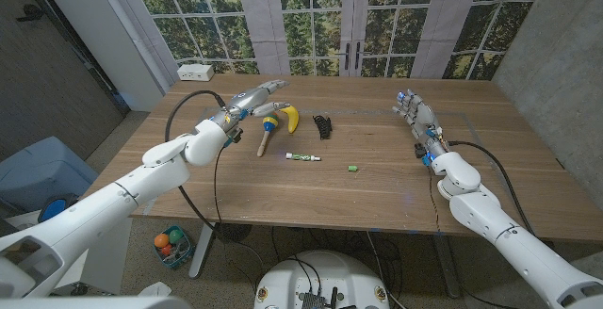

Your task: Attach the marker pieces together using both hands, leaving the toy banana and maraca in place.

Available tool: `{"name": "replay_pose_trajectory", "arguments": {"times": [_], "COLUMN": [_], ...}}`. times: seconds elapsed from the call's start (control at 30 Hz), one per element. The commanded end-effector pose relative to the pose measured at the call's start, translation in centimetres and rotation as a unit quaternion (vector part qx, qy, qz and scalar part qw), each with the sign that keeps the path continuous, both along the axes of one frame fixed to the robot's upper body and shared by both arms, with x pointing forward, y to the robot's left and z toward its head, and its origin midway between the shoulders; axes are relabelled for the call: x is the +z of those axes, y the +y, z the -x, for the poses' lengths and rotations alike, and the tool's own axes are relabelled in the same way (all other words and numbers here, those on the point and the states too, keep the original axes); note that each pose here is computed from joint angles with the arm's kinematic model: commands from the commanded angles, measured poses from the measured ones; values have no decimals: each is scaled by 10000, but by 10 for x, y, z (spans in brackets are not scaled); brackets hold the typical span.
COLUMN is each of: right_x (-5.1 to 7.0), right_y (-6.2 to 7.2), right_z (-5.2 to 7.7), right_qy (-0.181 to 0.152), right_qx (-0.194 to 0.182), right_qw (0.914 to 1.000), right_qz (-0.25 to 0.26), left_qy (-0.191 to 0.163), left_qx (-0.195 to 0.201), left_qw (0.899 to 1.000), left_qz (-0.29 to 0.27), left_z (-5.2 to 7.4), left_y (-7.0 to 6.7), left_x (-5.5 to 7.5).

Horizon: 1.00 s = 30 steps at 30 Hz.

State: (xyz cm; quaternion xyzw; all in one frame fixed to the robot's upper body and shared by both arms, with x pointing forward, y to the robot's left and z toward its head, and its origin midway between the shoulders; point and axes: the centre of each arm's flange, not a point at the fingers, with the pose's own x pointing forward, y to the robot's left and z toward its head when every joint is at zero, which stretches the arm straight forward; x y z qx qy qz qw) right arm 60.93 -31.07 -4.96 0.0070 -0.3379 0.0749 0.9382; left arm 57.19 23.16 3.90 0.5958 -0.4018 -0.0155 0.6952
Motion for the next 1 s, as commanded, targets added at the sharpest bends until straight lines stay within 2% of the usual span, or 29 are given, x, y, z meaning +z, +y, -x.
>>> {"name": "replay_pose_trajectory", "arguments": {"times": [0.03, 0.63, 0.83, 1.0], "right_x": [-5, -8, -9, -10], "right_y": [-2, -6, -6, -7], "right_z": [7, 13, 14, 15], "right_qy": [-39, -63, -79, -84], "right_qx": [-51, -110, -103, -110], "right_qw": [10000, 9998, 9998, 9998], "right_qz": [-41, -139, -150, -142], "left_qy": [-73, -61, -74, -65], "left_qx": [305, 690, 883, 895], "left_qw": [9964, 9833, 9751, 9662], "left_qz": [-785, -1686, -2034, -2415], "left_z": [10, 21, 25, 26], "left_y": [-12, -26, -31, -36], "left_x": [5, 10, 10, 9]}}
